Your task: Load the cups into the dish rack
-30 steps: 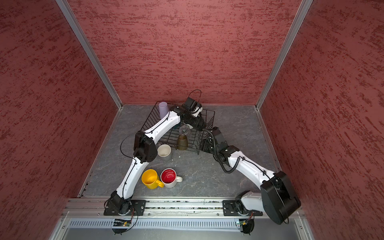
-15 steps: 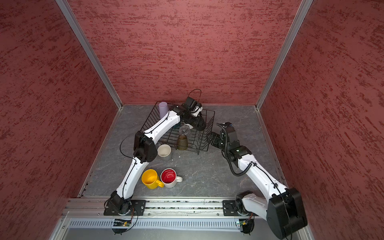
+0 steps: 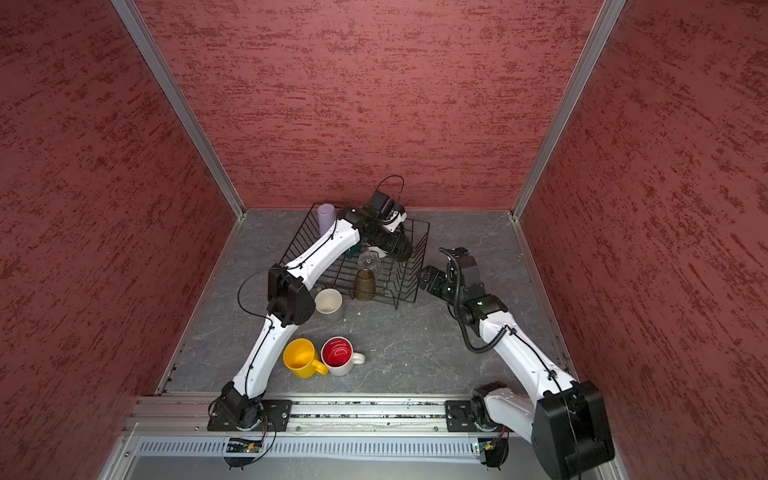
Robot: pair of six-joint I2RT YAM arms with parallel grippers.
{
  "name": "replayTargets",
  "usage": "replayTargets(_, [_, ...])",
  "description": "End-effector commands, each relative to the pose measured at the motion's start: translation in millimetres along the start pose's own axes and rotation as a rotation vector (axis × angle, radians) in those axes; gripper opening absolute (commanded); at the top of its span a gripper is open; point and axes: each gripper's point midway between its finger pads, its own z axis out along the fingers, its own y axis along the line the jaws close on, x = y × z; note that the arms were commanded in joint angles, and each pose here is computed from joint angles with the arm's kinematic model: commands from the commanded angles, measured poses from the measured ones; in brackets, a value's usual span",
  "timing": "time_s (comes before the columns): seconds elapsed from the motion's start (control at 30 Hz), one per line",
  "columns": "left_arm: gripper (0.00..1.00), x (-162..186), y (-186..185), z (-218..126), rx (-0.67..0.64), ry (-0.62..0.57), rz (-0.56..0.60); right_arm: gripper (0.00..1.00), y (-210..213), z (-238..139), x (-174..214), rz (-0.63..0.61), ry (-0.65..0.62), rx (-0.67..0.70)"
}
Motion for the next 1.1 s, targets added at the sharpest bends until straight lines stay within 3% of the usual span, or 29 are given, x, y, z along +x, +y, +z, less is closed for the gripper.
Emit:
replayTargets(0.0, [0.0, -21.0, -14.0, -38.7, 0.009, -0.082, 0.054, 0.91, -0.9, -2.8, -0.2, 0.014, -0.005, -0.013])
replayTargets(0.77, [0.0, -4.1, -5.0, 21.5, 0.002, -0.019, 0.029, 0.92, -2.5, -0.7, 5.1, 0.059, 0.003, -0.051])
replayTargets(0.87, [0.15, -1.5, -4.0, 26.4, 0.003, -0.01, 0.026, 0.92, -1.5, 0.3, 5.7, 0.063, 0.005, -0.059])
replayTargets(0.93, [0.34, -1.6, -4.3, 27.5, 0.003, -0.011, 0.027, 0.93, -1.0, 0.6, 5.7, 0.064, 0.006, -0.061])
replayTargets(1.07, [0.6, -5.4, -8.7, 23.5, 0.024, -0.024, 0.034, 0.93, -1.4, 1.0, 5.6, 0.065, 0.005, -0.06])
